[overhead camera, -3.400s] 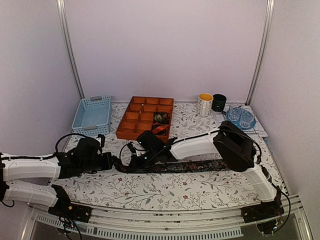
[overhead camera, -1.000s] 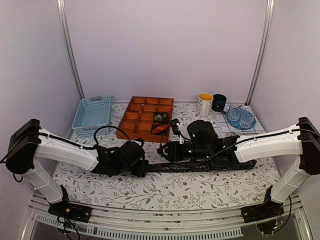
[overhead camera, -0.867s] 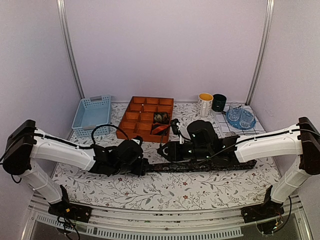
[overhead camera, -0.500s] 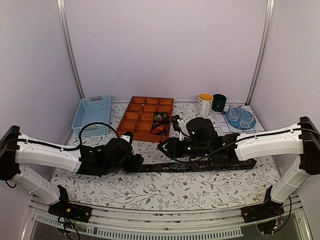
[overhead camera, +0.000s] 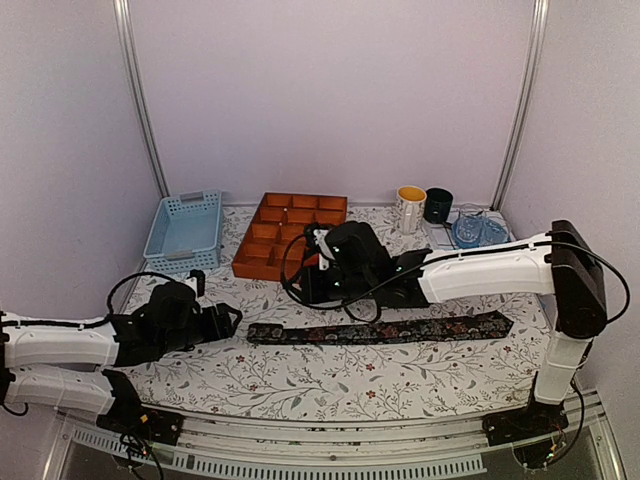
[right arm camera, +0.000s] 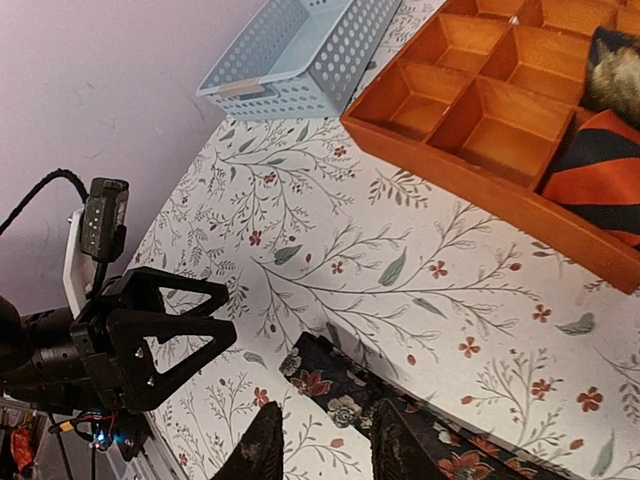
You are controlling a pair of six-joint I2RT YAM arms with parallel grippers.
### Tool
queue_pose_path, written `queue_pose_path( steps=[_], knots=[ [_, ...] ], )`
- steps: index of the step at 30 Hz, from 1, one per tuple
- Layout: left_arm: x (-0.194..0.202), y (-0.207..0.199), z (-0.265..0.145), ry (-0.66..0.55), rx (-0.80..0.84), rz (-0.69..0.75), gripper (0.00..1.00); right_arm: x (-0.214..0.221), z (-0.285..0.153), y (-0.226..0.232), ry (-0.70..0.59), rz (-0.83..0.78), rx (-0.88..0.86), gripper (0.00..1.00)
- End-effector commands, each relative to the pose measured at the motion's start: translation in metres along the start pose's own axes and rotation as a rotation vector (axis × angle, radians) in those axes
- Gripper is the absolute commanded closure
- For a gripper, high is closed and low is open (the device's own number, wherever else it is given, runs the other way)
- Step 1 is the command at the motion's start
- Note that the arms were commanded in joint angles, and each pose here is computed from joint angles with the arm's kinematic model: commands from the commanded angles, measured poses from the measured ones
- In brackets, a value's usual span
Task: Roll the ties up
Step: Roll the tie at the center of the board.
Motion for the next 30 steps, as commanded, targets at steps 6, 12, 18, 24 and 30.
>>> queue_pose_path(
  steps=[6, 12, 18, 24, 30],
  knots=[
    [-0.004, -0.005, 0.008, 0.008, 0.127, -0.096, 0.28, 0.066, 0.083, 0.000, 0.279, -0.011, -0.018, 0.90],
    [0.003, -0.010, 0.019, 0.063, 0.179, -0.104, 0.32, 0.087, 0.106, -0.013, 0.370, 0.019, 0.029, 1.00],
    [0.010, -0.015, 0.033, 0.133, 0.186, -0.086, 0.57, 0.101, 0.109, -0.032, 0.391, 0.029, 0.090, 1.00],
    [0.013, -0.013, 0.038, 0.142, 0.174, -0.089, 0.73, 0.110, 0.107, -0.045, 0.398, 0.043, 0.126, 1.00],
    [0.020, -0.011, 0.044, 0.176, 0.165, -0.080, 0.77, 0.118, 0.104, -0.061, 0.415, 0.061, 0.157, 1.00]
  ],
)
Point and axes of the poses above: each gripper's point midway between its finger pads, its own z axis out along the fingers, its own y axis along the line the jaws close on, x = y × z, the point moved 6 cm from there along -z, back along the fingers, and after that the axes turned 7 degrees about z, right-handed, at the moved point
